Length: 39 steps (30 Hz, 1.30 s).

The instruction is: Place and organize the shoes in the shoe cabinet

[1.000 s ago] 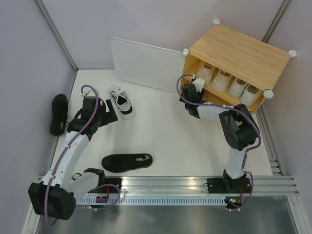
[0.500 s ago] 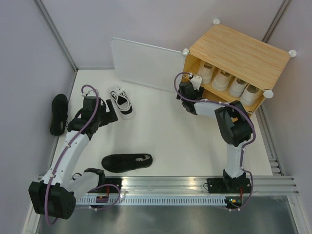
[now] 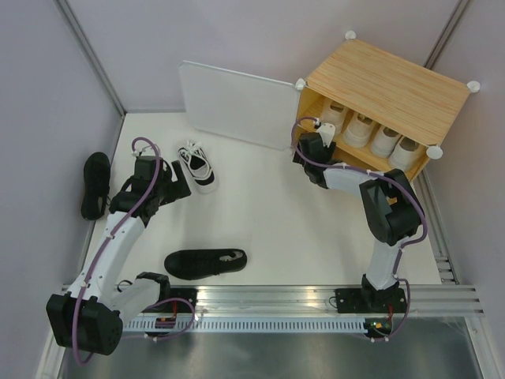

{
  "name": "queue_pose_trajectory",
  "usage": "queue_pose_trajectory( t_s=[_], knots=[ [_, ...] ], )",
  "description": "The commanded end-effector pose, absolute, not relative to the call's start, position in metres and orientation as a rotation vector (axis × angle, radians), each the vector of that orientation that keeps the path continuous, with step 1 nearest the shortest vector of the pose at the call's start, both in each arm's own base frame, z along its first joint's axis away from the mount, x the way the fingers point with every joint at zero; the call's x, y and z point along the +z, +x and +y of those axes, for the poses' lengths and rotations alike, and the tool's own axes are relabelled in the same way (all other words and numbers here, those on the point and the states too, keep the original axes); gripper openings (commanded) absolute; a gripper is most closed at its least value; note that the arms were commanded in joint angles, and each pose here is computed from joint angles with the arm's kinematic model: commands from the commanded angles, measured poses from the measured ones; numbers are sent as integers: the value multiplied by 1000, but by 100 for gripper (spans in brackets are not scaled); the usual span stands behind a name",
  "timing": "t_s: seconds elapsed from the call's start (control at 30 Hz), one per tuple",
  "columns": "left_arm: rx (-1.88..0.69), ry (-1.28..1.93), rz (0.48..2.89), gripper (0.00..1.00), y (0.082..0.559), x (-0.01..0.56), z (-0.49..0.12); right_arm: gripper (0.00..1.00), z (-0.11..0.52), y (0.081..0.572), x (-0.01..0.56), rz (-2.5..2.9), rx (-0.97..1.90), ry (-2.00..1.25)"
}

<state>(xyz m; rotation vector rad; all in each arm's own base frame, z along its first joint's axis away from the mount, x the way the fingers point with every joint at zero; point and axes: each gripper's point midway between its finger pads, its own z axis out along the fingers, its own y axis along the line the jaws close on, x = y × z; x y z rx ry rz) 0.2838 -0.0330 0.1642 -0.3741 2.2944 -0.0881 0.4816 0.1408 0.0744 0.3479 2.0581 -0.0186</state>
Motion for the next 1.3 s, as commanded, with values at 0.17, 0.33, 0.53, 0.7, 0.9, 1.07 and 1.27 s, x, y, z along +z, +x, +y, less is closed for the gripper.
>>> queue_pose_trajectory(
  t_s=[0.17, 0.33, 0.53, 0.7, 0.9, 1.07, 1.27],
  knots=[
    [-95, -326, 2265, 100, 288, 172, -34, 39, 165, 465, 99, 2047, 70, 281],
    [-93, -327, 2261, 100, 289, 172, -34, 18, 171, 471, 97, 2045, 67, 242],
    [-88, -331, 2261, 100, 288, 172, -33, 12, 172, 488, 87, 2048, 19, 197],
    [-82, -331, 2265, 100, 289, 170, -32, 10, 161, 502, 86, 2034, -16, 200],
    [-80, -332, 2265, 100, 289, 170, -32, 9, 140, 512, 87, 2009, -95, 221],
    [-79, -331, 2265, 100, 289, 171, -32, 9, 130, 517, 82, 2004, -120, 233],
    [-77, -333, 2269, 100, 289, 169, -32, 9, 131, 528, 79, 2002, -105, 230]
  ],
)
